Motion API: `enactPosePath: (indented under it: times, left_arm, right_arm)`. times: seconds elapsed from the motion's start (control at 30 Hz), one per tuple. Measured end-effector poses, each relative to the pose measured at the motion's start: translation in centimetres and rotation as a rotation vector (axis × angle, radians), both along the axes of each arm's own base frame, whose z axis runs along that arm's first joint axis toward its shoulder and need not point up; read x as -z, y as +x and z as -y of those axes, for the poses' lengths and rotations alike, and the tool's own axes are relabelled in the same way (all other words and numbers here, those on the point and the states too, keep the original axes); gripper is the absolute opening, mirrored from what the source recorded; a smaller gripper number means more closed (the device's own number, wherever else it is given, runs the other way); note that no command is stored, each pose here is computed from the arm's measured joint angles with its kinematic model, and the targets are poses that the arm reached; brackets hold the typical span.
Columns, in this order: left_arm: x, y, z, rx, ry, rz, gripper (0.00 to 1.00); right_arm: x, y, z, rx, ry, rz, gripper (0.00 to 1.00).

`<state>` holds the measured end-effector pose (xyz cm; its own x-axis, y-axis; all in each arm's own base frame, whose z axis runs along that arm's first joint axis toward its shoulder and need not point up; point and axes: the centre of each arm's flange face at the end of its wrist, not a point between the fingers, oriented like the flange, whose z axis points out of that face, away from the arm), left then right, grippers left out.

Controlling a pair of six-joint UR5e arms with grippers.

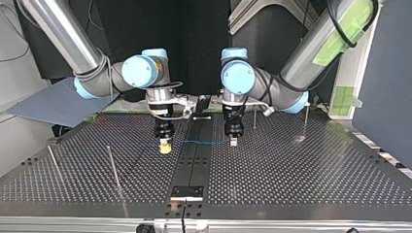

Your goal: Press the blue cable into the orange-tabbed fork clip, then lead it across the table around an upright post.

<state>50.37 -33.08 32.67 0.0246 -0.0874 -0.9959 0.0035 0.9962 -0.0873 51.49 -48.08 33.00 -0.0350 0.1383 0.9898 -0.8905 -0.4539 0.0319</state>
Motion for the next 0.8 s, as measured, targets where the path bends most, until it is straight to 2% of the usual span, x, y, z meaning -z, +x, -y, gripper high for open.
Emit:
enactPosePath:
  times: [0.23,0.57,0.8]
  left_arm:
    - [-2.6,-0.1,0.4,0.007,-0.006,0.023,0.0]
    - [-5.9,-0.1,2.1,0.032,-0.009,0.036,0.0]
    - [-8.4,0.4,2.7,0.036,-0.024,0.067,0.0]
  right_arm:
    - [-4.4,-0.6,-0.5,-0.003,-0.048,0.044,0.0]
    - [-5.9,-1.3,-0.5,0.003,-0.047,0.052,0.0]
    - [-7.2,-2.4,-0.1,0.016,-0.053,0.078,0.0]
